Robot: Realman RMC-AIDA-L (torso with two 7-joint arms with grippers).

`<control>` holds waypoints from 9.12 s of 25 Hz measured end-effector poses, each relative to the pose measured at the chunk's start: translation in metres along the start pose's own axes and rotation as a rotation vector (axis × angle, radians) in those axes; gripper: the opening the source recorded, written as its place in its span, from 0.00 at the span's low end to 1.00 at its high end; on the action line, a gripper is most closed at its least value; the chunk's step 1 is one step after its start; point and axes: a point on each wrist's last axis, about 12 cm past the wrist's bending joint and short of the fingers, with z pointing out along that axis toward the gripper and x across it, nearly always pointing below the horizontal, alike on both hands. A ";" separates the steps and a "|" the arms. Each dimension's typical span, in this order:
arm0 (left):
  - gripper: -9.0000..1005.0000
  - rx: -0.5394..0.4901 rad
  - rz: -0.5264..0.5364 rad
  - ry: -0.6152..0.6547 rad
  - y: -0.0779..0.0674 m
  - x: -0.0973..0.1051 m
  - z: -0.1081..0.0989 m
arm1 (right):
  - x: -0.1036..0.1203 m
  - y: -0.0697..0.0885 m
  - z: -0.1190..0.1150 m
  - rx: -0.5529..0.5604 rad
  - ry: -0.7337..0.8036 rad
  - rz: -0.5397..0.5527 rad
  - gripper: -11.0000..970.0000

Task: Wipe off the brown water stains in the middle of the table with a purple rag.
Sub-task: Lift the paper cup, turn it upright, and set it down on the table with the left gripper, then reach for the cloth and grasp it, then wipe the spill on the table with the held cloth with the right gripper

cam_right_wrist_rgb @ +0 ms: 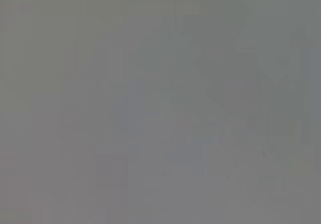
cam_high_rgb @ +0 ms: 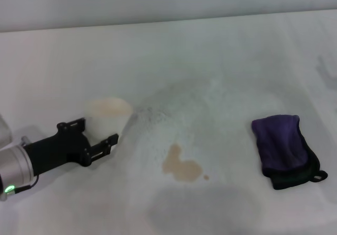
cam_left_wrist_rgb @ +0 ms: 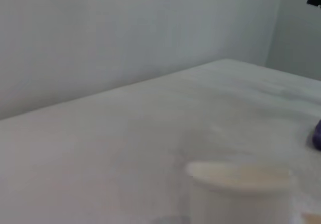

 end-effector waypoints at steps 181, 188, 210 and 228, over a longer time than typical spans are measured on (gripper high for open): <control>0.89 -0.896 0.117 -0.380 0.049 0.020 -0.148 | -0.065 0.159 0.077 -0.190 1.661 -0.359 0.25; 0.89 -0.897 0.116 -0.379 0.049 0.020 -0.148 | -0.061 0.155 0.076 -0.181 1.670 -0.366 0.24; 0.89 -0.893 0.122 -0.384 0.051 0.017 -0.147 | -0.067 0.210 0.079 -0.427 1.584 -0.393 0.11; 0.89 -0.862 0.149 -0.398 0.052 0.011 -0.136 | -0.079 0.310 0.052 -0.854 1.501 -0.396 0.10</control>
